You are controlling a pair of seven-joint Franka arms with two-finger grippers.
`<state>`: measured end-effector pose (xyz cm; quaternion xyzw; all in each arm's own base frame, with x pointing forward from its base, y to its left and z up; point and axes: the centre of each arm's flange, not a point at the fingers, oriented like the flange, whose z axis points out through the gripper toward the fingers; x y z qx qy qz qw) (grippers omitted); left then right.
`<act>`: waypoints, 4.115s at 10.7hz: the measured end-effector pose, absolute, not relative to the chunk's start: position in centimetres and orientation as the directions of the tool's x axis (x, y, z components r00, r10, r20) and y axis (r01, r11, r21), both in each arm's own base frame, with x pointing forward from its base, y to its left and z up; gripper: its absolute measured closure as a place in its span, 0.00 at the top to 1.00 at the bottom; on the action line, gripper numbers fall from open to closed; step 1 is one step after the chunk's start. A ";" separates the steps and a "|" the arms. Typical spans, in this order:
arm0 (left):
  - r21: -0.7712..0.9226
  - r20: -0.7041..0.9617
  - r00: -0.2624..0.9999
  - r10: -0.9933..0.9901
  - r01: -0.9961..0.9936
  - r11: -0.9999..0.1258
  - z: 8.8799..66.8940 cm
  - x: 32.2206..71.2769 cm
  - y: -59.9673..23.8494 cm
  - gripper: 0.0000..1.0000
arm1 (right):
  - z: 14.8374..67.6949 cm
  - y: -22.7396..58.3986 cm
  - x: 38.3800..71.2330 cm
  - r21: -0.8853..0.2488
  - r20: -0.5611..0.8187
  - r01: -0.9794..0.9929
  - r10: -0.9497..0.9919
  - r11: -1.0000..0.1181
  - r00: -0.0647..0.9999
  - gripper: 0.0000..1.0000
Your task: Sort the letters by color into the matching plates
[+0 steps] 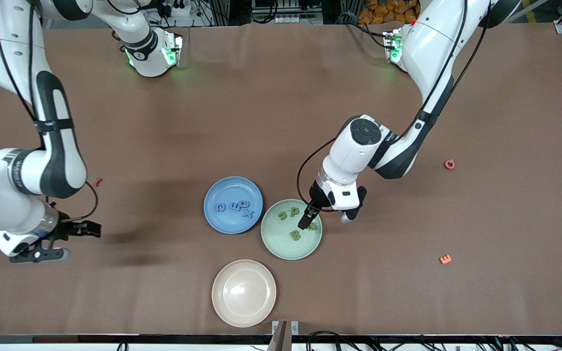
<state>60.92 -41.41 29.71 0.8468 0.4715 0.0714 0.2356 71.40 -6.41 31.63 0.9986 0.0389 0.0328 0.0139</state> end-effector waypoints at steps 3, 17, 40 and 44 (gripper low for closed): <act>0.479 -0.085 0.525 0.847 0.767 -0.427 30.2 62.3 -40.0 1.00 | 34.0 -10.5 71.1 0.051 0.097 0.039 0.043 -0.998 0.994 1.00; -0.044 0.163 0.840 0.517 0.530 -0.847 21.5 57.6 -18.0 1.00 | 61.1 -9.0 58.8 -0.067 0.041 -0.230 -0.233 -0.971 0.972 1.00; 0.002 -0.031 0.999 0.014 0.014 -1.000 57.0 53.7 -9.2 1.00 | 62.7 -4.2 57.8 -0.009 0.011 -0.226 -0.226 -0.974 0.974 1.00; 0.022 0.034 0.999 0.038 0.038 -0.999 61.0 54.6 -7.0 1.00 | 63.1 -4.2 57.6 -0.008 0.022 -0.226 -0.226 -0.974 0.974 1.00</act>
